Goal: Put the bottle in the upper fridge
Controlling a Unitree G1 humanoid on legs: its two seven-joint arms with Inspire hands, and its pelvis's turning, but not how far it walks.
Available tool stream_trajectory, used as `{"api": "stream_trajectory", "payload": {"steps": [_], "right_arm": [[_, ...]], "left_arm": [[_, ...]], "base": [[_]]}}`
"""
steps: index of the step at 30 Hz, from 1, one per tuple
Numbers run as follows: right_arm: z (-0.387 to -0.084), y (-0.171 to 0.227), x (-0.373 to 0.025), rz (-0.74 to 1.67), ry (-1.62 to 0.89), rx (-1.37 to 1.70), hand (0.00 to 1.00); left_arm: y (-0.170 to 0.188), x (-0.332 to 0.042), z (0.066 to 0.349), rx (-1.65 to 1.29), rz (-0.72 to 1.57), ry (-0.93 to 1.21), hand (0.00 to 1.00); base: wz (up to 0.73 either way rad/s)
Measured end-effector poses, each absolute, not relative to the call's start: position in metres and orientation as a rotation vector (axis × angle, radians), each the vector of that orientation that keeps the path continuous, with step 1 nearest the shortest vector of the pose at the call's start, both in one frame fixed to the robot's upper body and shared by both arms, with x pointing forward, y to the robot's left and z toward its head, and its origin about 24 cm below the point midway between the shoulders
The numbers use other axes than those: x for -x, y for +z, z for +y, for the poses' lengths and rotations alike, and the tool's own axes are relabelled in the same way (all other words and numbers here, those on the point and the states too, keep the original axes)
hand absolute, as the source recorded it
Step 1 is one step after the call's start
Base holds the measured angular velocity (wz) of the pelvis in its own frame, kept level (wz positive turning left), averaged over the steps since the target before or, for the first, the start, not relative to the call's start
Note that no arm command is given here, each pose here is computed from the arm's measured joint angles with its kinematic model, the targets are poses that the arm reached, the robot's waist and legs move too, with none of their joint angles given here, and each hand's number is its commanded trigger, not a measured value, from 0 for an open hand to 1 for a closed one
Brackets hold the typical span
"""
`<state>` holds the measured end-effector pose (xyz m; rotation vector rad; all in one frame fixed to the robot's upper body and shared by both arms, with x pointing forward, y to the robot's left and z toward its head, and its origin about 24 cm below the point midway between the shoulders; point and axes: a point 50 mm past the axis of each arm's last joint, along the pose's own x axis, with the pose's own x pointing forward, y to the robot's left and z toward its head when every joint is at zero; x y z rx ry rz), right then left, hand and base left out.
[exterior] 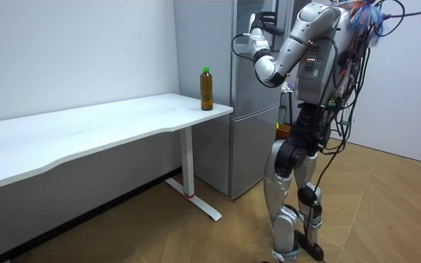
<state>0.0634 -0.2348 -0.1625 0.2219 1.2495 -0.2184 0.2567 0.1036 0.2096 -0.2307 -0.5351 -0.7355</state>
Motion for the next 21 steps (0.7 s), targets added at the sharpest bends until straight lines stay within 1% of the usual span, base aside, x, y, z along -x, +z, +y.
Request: {"api": "stream_trajectory", "payload": {"steps": [8, 13, 21], "right_arm": [[-0.235, -0.162, -0.066, 1.241, -0.226, -0.234, 0.00], [-0.238, -0.161, -0.067, 1.239, -0.220, -0.223, 0.00], [-0.240, -0.160, -0.068, 1.233, -0.223, -0.238, 0.00]], "left_arm": [[0.210, -0.256, 0.101, 0.267, -0.530, -0.759, 0.00], [0.210, -0.250, 0.091, 0.313, -0.527, -0.832, 0.00], [0.207, -0.241, 0.074, 0.308, -0.507, -0.948, 0.00]], "base": [[0.00], [-0.08], [-0.13]]}}
